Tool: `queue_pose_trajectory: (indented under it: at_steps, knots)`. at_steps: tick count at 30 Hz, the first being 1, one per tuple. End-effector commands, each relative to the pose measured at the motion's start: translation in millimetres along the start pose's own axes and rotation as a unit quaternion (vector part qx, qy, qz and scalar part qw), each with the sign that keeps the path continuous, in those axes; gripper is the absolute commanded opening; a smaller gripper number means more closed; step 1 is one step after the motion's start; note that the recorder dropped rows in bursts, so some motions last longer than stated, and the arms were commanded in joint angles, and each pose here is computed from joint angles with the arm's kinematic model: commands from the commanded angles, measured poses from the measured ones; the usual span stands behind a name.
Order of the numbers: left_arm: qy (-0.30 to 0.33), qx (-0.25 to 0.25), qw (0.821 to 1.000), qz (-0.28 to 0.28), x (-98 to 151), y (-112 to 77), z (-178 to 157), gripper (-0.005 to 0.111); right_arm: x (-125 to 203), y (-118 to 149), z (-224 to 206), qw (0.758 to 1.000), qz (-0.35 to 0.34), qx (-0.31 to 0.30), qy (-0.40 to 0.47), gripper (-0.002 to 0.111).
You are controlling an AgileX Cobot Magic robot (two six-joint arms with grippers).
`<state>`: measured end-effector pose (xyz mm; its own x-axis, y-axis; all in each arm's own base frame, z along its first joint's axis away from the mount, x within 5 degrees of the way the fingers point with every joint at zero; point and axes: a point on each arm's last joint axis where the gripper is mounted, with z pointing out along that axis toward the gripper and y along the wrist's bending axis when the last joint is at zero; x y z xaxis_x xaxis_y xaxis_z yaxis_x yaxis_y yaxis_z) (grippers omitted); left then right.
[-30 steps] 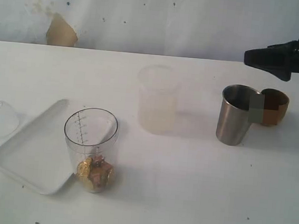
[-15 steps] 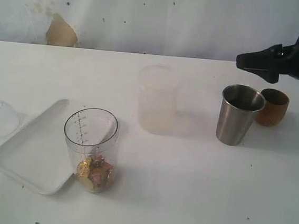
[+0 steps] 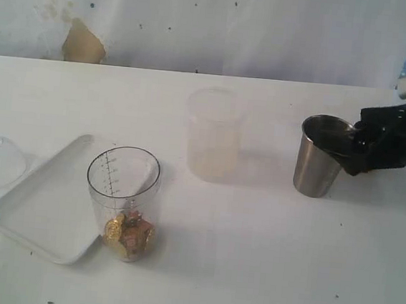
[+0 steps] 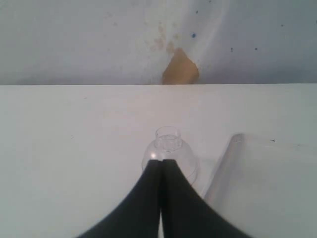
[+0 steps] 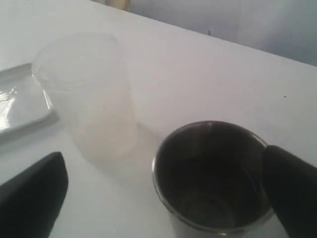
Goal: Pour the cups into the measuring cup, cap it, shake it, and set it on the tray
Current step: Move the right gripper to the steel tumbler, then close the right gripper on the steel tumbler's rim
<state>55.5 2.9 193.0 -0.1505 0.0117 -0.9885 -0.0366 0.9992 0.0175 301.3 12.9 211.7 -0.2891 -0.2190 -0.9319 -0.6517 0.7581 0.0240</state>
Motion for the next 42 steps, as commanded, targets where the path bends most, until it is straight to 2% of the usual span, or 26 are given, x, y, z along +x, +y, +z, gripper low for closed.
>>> queue_pose_trajectory:
  at_steps: [1, 8, 15, 21, 27, 42]
  knots:
    - [-0.002, 0.005, 1.000, -0.003, 1, -0.7, 0, 0.000, 26, -3, 5, 0.999, -0.005, 0.043, 0.000, 0.099]
    - [-0.002, 0.005, 1.000, -0.003, 1, -0.7, 0, 0.000, 58, -4, 20, 1.000, -0.006, 0.024, 0.015, 0.099]
    - [-0.002, 0.005, 1.000, -0.003, 1, -0.7, 0, 0.000, 73, -4, 29, 1.000, -0.018, 0.007, 0.012, 0.099]
    - [-0.002, 0.005, 1.000, -0.003, 1, -0.7, 0, 0.000, 91, -15, 38, 0.999, 0.000, 0.052, 0.003, 0.099]
    - [-0.002, 0.005, 1.000, -0.003, 1, -0.7, 0, 0.000, 96, -13, 46, 0.997, -0.011, 0.028, -0.069, 0.099]
    - [-0.002, 0.005, 1.000, -0.003, 1, -0.7, 0, 0.000, 119, -32, 74, 0.996, 0.006, 0.015, -0.085, 0.099]
